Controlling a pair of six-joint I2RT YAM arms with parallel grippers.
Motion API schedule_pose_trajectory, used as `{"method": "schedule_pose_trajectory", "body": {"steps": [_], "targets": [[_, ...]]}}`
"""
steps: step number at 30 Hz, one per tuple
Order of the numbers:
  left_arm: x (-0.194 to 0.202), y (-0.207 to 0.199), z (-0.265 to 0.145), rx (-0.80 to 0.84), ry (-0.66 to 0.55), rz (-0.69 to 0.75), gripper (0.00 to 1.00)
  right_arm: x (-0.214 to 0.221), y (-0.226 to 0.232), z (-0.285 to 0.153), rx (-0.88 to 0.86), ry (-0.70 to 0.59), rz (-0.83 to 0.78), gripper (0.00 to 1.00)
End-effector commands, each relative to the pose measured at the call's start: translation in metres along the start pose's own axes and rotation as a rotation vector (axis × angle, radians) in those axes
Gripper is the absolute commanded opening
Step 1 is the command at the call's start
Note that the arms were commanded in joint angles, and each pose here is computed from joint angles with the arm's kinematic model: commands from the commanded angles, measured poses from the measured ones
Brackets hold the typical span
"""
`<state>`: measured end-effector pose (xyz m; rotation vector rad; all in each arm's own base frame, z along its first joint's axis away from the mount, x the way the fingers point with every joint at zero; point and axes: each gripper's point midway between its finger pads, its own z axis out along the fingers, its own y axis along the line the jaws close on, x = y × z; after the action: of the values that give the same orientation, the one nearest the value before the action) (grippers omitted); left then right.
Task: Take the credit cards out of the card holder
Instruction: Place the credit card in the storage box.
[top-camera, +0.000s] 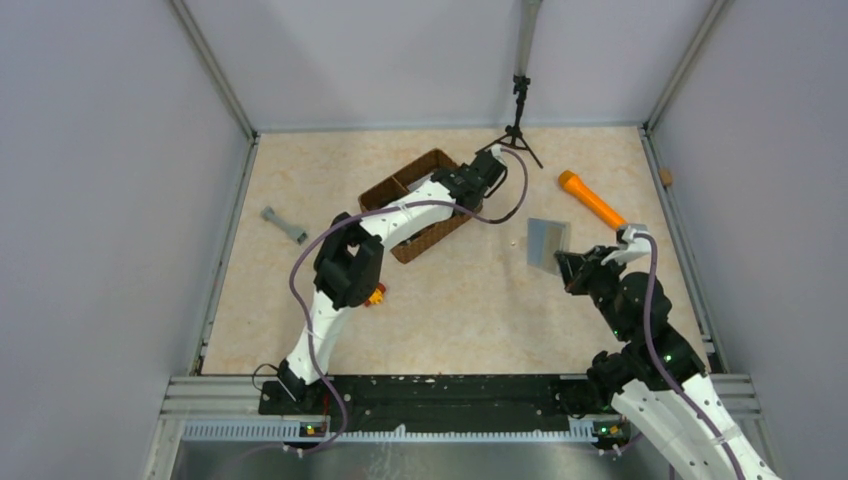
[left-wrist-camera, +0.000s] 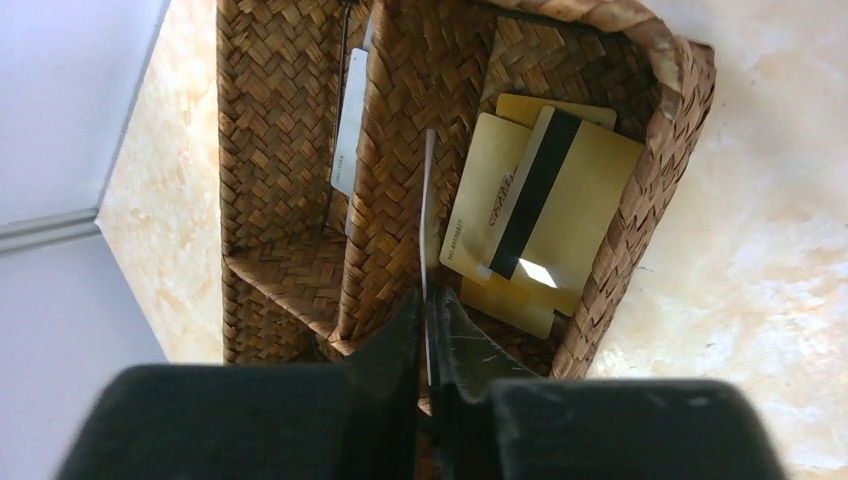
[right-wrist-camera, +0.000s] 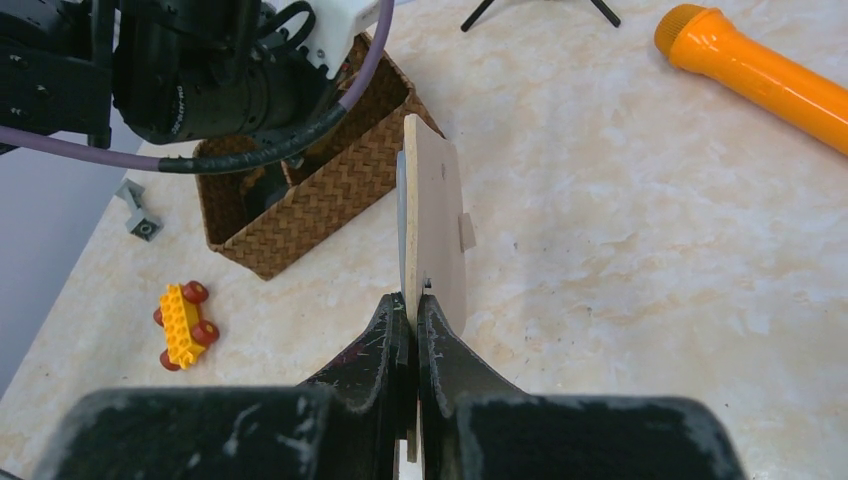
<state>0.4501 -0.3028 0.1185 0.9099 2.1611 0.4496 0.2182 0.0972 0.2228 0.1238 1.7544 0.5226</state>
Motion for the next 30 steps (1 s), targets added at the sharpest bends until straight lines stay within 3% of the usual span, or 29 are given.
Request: {"method": "schedule_pose_trajectory", "body": {"steps": [1,10,19,23,30], "targets": [[-0.009,0.006,-0.005,-0.020,-0.014,-0.021,0.19,-0.020,0.002,-0.004,0.005,-0.068,0.038,0.00],[-0.026,0.021,-0.044,0.039,-0.085,-0.113,0.50,-0.012,0.004,-0.001,0.004,-0.033,0.070,0.00],[-0.032,0.040,-0.125,0.191,-0.236,-0.286,0.66,0.000,0.016,0.007,-0.047,0.022,0.135,0.00],[-0.025,0.045,-0.154,0.245,-0.293,-0.363,0.96,0.005,0.023,0.009,-0.076,0.040,0.164,0.00],[0.000,0.054,-0.194,0.290,-0.393,-0.527,0.99,0.011,0.039,0.012,-0.154,0.078,0.205,0.00]]}}
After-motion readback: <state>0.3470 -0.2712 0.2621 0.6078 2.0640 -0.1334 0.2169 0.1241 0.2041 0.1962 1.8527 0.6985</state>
